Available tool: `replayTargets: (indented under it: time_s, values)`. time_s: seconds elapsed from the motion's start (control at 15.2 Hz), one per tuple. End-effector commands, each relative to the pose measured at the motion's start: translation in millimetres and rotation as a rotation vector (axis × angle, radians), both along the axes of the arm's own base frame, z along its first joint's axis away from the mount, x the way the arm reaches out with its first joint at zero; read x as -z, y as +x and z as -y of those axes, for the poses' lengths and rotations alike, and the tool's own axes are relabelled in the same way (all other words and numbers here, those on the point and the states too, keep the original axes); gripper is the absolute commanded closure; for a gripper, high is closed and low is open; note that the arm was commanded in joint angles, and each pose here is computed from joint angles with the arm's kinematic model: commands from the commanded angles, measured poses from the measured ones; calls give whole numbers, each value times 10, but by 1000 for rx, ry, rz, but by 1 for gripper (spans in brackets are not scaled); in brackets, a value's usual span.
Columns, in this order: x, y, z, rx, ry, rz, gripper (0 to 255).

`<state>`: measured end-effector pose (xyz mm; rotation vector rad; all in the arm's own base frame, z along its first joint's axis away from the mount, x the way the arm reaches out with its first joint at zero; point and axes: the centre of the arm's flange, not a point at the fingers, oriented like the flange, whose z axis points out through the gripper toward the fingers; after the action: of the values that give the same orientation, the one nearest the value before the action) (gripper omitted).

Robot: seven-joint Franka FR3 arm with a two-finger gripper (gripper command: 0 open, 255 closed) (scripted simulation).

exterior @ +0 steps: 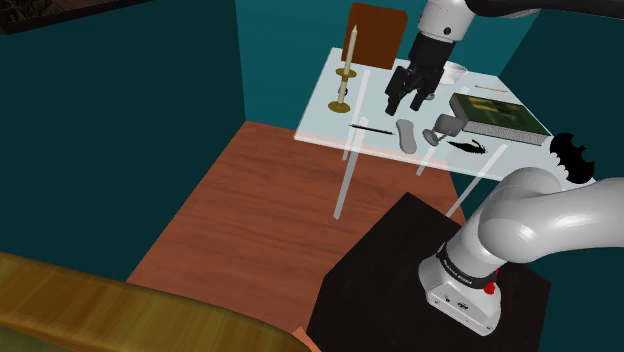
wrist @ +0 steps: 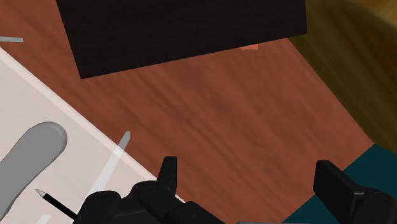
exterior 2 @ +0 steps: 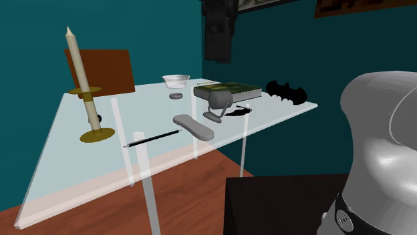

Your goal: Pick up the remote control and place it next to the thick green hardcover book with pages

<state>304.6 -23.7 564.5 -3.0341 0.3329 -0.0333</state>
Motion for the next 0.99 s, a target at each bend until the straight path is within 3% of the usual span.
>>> replayTargets:
  time_s: [0.0,0.92]
  values:
    - [0,0,0,0,0,0,0]
    - [954,531,1424,314,-29,-27,0]
